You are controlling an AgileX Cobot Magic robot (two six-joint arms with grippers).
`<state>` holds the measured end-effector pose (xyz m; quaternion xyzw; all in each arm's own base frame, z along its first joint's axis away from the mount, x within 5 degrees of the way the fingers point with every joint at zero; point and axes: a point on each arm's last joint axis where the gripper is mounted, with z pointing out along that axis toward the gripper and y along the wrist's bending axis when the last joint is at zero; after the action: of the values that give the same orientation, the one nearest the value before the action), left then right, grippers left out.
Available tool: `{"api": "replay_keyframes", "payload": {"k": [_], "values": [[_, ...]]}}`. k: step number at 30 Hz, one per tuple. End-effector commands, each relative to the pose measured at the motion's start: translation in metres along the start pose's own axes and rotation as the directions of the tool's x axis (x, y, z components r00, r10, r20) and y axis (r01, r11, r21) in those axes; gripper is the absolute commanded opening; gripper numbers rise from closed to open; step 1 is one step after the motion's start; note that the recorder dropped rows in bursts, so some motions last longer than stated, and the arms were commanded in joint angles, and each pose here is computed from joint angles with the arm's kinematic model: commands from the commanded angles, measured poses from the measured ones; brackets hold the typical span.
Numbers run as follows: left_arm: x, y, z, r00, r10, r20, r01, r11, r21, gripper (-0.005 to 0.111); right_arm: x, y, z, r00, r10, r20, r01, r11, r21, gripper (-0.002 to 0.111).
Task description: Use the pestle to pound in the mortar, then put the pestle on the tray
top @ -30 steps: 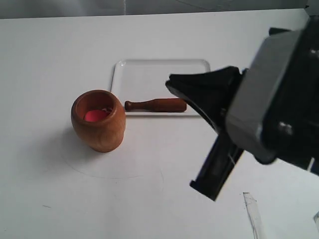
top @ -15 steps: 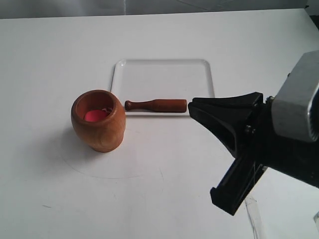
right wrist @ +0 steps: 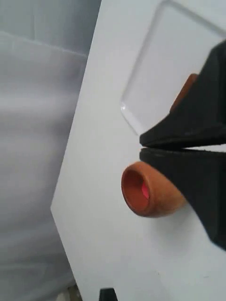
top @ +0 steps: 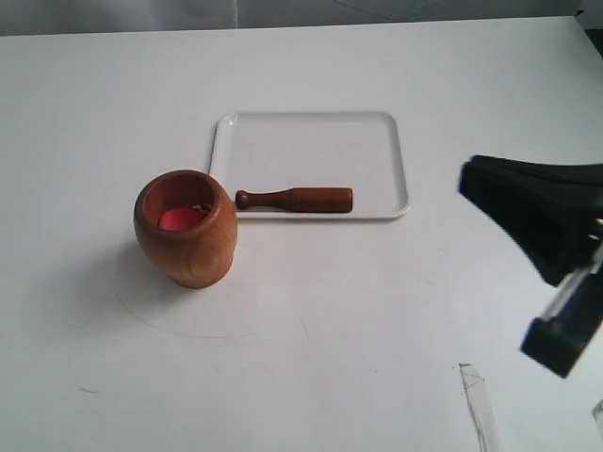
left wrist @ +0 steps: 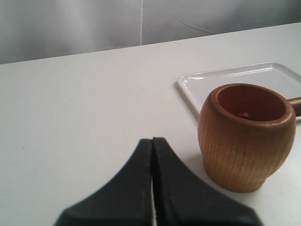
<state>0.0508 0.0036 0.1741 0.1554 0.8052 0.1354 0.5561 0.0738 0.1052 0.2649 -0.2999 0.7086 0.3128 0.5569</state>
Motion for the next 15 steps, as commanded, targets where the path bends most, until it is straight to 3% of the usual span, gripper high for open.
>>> {"api": "replay_keyframes", "payload": {"k": [1, 6, 15], "values": [[0.000, -0.001, 0.000, 1.000, -0.012, 0.007, 0.012, 1.000, 0.008, 0.000, 0.028, -0.022, -0.029, 0.991, 0.094, 0.090, -0.106, 0.986, 0.129, 0.000], [0.000, -0.001, 0.000, 1.000, -0.012, 0.007, 0.012, 1.000, 0.008, 0.000, 0.046, -0.030, -0.056, 0.968, 0.062, 0.243, -0.118, 0.969, 0.219, 0.000], [0.000, -0.001, 0.000, 1.000, -0.012, 0.007, 0.012, 1.000, 0.008, 0.000, 0.063, -0.036, -0.066, 0.954, -0.019, 0.298, -0.112, 0.903, 0.415, 0.000]]}}
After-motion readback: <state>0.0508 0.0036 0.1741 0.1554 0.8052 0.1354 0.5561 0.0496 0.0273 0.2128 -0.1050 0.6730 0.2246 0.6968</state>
